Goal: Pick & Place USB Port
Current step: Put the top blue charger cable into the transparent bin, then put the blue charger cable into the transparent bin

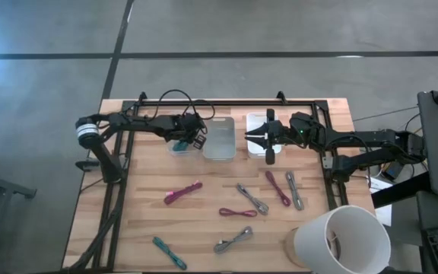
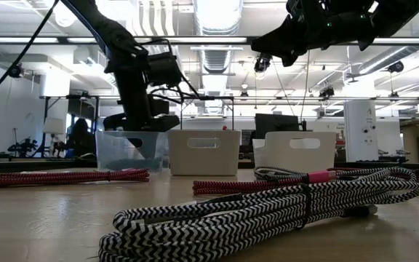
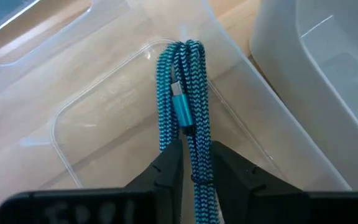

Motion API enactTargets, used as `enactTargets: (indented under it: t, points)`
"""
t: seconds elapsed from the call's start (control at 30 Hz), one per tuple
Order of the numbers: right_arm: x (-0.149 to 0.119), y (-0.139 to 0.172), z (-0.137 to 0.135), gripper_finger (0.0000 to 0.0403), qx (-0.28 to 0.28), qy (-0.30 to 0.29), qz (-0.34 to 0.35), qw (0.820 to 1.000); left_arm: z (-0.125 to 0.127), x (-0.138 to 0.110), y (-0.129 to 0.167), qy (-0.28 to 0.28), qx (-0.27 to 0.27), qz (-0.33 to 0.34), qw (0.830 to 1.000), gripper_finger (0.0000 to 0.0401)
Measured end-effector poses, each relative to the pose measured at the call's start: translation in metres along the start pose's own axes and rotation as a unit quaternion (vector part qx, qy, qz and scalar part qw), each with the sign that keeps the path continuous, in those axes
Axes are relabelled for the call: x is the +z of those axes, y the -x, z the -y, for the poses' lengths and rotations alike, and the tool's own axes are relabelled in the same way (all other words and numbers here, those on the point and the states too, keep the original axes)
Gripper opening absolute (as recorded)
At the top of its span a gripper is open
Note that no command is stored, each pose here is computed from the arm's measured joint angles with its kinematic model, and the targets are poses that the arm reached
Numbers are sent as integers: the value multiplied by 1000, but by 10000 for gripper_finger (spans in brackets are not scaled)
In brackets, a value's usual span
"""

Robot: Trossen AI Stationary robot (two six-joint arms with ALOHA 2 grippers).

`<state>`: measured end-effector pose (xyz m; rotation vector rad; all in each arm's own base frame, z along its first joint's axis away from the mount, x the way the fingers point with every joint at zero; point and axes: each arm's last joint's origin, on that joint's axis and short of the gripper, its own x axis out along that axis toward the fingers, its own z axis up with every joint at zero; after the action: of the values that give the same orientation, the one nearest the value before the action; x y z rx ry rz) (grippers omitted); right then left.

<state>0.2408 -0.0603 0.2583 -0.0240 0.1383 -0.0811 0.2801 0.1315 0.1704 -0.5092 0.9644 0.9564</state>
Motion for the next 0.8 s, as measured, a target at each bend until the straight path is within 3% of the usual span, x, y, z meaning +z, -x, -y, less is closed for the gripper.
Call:
enactTargets:
  t: [0.33,0.57,0.8]
  points:
    - [0,0,0,63,0,0,0,1000,1,5,6,-1,-6,8,1000,110]
    - [-2,0,0,63,1,-2,-10,1000,-1,23,47,-19,-36,18,999,108]
    - [-5,0,0,63,1,-5,-24,1000,3,22,99,-80,-142,41,986,108]
